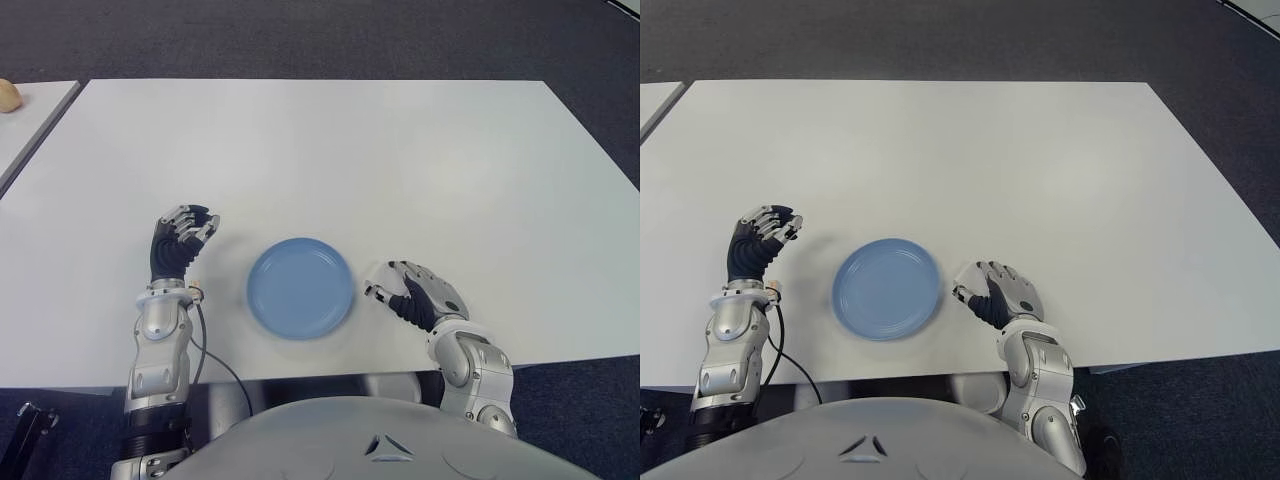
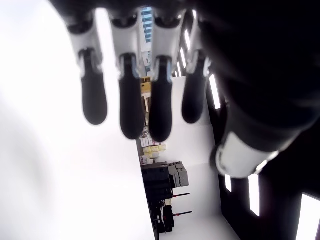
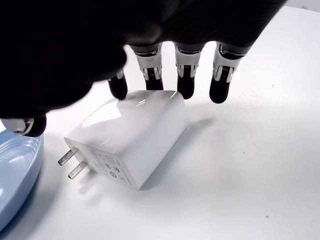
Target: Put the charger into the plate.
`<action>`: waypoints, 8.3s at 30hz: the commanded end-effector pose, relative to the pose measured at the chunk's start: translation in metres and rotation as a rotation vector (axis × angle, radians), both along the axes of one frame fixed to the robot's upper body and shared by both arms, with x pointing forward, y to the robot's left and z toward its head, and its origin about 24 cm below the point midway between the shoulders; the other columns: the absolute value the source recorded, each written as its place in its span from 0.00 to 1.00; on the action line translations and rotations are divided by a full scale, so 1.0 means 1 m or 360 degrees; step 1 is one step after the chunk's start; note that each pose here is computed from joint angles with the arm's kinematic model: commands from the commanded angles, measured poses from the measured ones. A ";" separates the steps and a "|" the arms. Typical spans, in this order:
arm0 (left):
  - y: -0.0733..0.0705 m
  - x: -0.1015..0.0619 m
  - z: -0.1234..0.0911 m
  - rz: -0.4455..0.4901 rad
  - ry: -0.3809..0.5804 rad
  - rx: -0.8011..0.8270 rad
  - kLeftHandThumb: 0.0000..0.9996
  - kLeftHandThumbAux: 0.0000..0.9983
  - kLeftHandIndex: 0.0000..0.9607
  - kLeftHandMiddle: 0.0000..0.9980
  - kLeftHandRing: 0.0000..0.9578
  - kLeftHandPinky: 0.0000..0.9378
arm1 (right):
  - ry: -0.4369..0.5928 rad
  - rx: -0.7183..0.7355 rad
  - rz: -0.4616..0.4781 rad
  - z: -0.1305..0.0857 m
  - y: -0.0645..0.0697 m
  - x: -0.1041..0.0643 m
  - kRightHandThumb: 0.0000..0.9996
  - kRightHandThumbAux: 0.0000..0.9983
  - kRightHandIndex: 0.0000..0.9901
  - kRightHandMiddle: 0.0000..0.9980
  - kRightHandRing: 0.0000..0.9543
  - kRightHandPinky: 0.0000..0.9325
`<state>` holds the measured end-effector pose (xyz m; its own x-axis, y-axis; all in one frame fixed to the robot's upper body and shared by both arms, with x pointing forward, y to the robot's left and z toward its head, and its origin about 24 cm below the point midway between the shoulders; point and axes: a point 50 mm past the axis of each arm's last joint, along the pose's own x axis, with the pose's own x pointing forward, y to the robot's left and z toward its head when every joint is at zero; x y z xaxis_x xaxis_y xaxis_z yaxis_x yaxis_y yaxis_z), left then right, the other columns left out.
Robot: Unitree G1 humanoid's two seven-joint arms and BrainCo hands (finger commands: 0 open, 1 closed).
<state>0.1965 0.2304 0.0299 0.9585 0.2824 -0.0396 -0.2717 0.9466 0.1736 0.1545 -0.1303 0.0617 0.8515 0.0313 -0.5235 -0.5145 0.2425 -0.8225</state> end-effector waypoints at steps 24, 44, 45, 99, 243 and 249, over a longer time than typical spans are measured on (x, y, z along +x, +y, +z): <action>0.003 -0.004 0.001 0.0030 0.0032 0.0015 0.71 0.72 0.44 0.48 0.50 0.50 | 0.0197 -0.0228 0.0070 -0.006 0.000 -0.004 0.61 0.14 0.00 0.00 0.00 0.00; 0.008 -0.003 0.001 0.0027 0.0017 0.0003 0.71 0.72 0.44 0.50 0.52 0.52 | 0.0141 -0.0370 0.0096 -0.014 -0.009 0.019 0.59 0.15 0.00 0.00 0.00 0.00; 0.009 -0.003 0.001 0.0029 0.0016 0.0000 0.71 0.72 0.44 0.50 0.52 0.52 | 0.0123 -0.0402 0.0110 -0.015 -0.010 0.025 0.59 0.15 0.00 0.00 0.00 0.00; 0.015 -0.006 0.003 0.0060 0.0038 -0.0015 0.71 0.72 0.44 0.51 0.53 0.52 | -0.0285 -0.0458 0.0034 -0.004 -0.008 0.078 0.60 0.20 0.00 0.00 0.00 0.00; 0.018 -0.008 0.003 0.0063 0.0070 0.0017 0.71 0.72 0.44 0.48 0.50 0.51 | -0.0670 0.0003 0.0026 0.004 0.028 0.086 0.56 0.23 0.00 0.00 0.00 0.00; 0.016 -0.009 0.004 0.0046 0.0053 0.0021 0.71 0.72 0.44 0.48 0.51 0.51 | -0.0699 0.0159 -0.0138 0.002 0.040 0.083 0.48 0.28 0.00 0.00 0.00 0.00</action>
<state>0.1896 0.2489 0.0368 0.9452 0.3225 -0.0508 -0.3071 0.9310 0.1971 0.2406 -0.0917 0.0702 0.9958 0.0216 -0.0892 -0.0915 0.3175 -0.9438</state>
